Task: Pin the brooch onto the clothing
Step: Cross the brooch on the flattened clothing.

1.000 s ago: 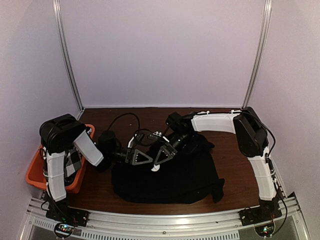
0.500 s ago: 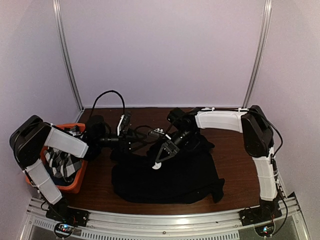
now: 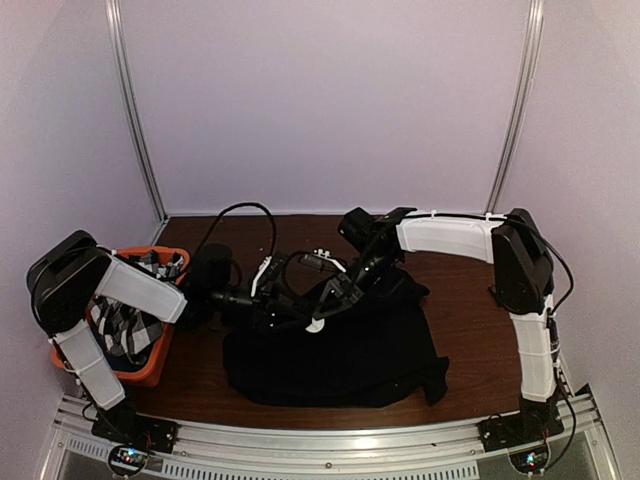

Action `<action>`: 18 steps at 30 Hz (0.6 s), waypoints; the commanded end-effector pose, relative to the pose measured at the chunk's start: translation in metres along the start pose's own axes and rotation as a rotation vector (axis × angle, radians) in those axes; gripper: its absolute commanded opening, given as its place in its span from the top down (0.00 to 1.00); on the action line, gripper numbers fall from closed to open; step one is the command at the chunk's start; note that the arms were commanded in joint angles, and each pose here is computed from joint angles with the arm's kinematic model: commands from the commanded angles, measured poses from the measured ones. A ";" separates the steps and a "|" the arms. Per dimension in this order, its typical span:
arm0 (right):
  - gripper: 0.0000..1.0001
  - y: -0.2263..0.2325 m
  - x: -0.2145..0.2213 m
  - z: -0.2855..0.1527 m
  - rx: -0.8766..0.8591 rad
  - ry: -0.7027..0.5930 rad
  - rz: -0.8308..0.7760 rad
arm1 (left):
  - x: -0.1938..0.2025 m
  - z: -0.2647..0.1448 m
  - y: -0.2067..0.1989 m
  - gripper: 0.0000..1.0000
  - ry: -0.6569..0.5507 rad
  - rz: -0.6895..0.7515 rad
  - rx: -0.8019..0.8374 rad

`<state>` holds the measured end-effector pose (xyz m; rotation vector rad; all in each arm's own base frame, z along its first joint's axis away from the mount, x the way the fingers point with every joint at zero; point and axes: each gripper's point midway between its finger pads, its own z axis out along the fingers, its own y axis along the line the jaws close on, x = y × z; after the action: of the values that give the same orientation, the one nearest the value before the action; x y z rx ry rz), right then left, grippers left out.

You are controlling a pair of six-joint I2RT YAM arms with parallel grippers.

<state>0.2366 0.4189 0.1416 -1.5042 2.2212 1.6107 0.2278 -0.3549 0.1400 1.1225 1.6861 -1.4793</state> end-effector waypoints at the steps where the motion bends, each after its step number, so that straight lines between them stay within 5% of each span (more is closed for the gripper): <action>1: 1.00 0.024 -0.011 -0.012 -0.042 -0.035 -0.064 | 0.002 0.002 -0.001 0.33 0.000 0.014 0.036; 8: 1.00 0.025 -0.011 -0.020 -0.066 -0.055 -0.069 | -0.014 -0.017 -0.013 0.30 -0.162 -0.011 0.115; 18: 1.00 0.022 -0.012 -0.020 -0.049 -0.068 -0.054 | -0.006 -0.013 -0.009 0.35 -0.165 -0.061 0.169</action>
<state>0.2400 0.4140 0.1494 -1.4879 2.1736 1.6803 0.2273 -0.3442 0.1174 0.9384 1.7313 -1.7384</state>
